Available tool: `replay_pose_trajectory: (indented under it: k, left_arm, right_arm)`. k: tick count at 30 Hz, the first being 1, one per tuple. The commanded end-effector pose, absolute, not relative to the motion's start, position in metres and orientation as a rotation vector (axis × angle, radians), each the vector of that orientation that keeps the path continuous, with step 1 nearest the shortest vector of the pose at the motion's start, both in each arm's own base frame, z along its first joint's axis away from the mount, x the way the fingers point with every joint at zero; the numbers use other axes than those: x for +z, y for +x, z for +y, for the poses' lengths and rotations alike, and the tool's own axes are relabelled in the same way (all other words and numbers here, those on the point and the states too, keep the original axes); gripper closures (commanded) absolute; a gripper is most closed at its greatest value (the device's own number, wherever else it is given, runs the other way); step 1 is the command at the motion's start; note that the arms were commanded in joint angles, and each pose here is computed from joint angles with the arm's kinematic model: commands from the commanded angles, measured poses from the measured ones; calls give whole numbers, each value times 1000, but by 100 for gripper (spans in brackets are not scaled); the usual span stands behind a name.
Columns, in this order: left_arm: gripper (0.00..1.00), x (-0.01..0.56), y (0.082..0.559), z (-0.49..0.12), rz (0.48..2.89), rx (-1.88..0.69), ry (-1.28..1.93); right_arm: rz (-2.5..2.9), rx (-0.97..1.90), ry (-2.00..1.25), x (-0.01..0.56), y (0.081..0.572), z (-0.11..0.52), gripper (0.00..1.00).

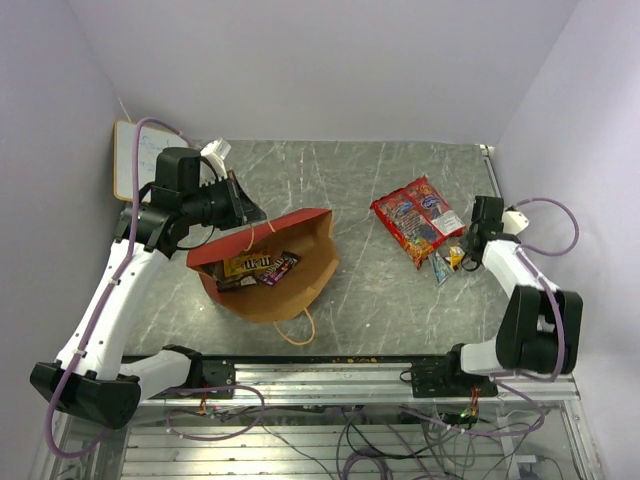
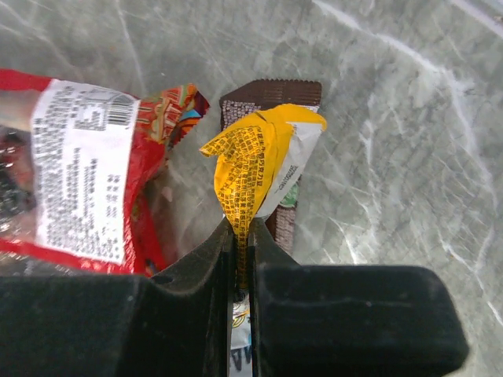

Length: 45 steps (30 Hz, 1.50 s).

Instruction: Take the snacks out of the paper bag

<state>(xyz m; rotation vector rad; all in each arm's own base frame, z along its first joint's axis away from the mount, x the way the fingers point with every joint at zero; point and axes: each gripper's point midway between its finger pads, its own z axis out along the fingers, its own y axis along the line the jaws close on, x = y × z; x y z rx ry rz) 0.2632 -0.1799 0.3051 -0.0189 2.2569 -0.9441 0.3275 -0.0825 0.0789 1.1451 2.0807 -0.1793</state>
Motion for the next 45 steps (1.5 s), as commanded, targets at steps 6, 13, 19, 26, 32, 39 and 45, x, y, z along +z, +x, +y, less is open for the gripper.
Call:
replay_pose_trajectory:
  k: [6, 13, 19, 26, 32, 39, 45]
  left_arm:
    - [93, 322, 259, -181, 2206, -967, 26]
    - [93, 331, 257, -182, 2186, -981, 28]
    - [93, 330, 256, -190, 2175, -1056, 11]
    - [93, 328, 256, -195, 2163, -1107, -1]
    - [93, 334, 255, -193, 2174, -1089, 16]
    - [93, 332, 256, -192, 2177, -1079, 4]
    - [93, 334, 255, -189, 2172, -1066, -36]
  right_arm:
    - [2229, -171, 1125, 59, 346, -82, 94]
    - [2147, -59, 1035, 110, 366, -75, 49]
    - [2105, 139, 897, 145, 359, -41, 41]
    - [2039, 382, 386, 201, 361, 47, 38]
    - [1855, 746, -84, 269, 352, 156, 36]
    - [1590, 1043, -427, 340, 313, 252, 34]
    - [1397, 1189, -723, 387, 257, 317, 32]
